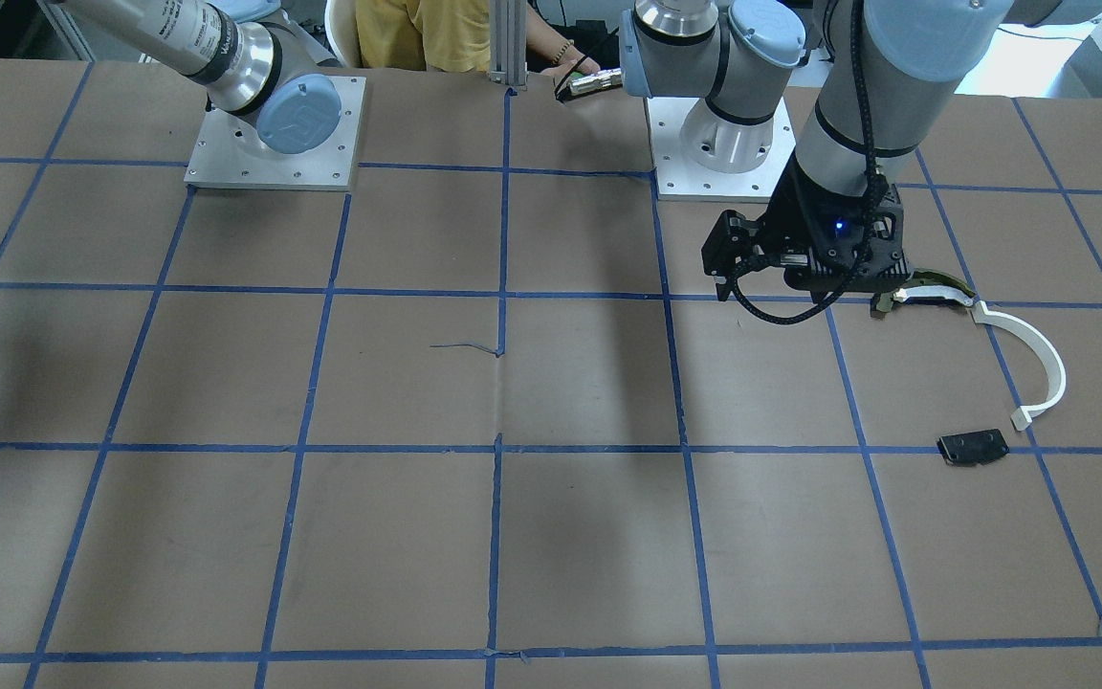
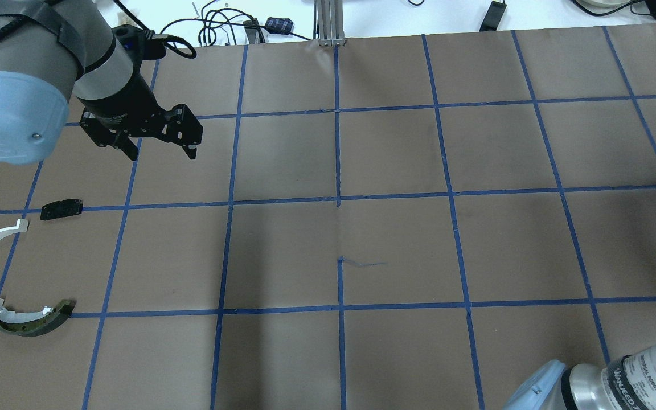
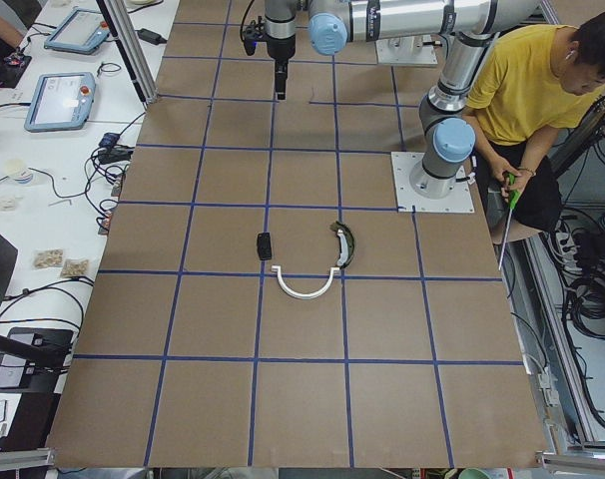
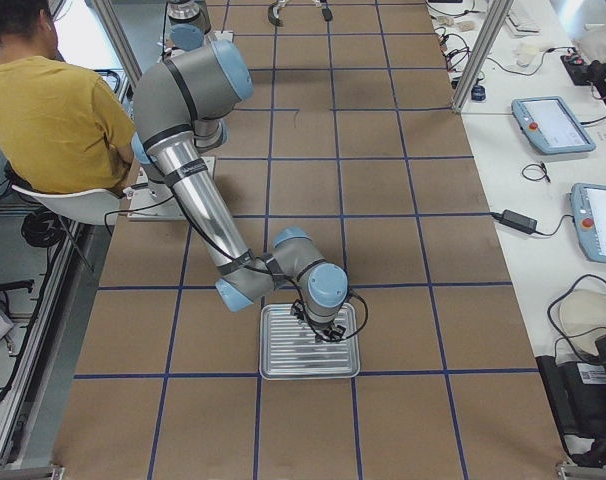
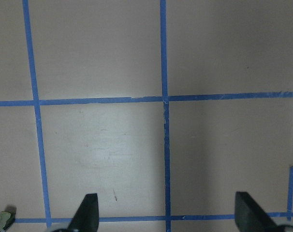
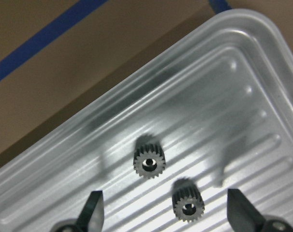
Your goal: Place bearing gear from tray to pile
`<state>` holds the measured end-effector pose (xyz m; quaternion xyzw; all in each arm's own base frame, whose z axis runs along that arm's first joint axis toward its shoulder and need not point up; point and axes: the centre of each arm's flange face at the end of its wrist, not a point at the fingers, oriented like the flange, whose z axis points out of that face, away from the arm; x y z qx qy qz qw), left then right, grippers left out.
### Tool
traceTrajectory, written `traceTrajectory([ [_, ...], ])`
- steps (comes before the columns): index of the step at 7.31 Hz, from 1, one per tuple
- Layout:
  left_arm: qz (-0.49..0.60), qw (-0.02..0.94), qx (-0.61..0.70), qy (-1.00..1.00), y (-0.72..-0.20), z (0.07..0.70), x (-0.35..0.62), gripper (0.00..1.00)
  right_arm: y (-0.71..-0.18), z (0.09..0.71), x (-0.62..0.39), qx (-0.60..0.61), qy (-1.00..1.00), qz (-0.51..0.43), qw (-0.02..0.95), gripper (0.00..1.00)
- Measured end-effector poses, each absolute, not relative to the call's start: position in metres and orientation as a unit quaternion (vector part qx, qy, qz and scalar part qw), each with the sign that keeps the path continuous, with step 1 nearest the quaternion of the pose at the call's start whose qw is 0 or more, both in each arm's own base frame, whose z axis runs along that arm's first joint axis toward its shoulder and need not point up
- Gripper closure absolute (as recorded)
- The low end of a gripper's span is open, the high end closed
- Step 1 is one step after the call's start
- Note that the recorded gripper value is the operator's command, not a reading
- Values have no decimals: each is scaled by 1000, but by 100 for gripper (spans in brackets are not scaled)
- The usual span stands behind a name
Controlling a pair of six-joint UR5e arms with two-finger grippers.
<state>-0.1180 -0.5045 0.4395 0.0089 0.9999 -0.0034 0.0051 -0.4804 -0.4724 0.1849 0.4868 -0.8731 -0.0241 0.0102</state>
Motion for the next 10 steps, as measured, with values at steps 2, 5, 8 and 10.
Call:
traceTrajectory([
  [2, -4, 5, 7, 1000, -504, 440, -116, 0, -473, 184, -480, 494, -869, -22, 13, 30],
  [5, -5, 5, 7, 1000, -504, 441, -116, 0, -469, 178, -476, 496, -868, -25, 10, 33],
  [8, -5, 5, 7, 1000, -504, 441, -116, 0, -468, 177, -476, 500, -866, -25, 12, 41],
  [10, -4, 5, 8, 1000, -503, 441, -117, 0, -469, 179, -477, 503, -864, -24, 20, 49],
])
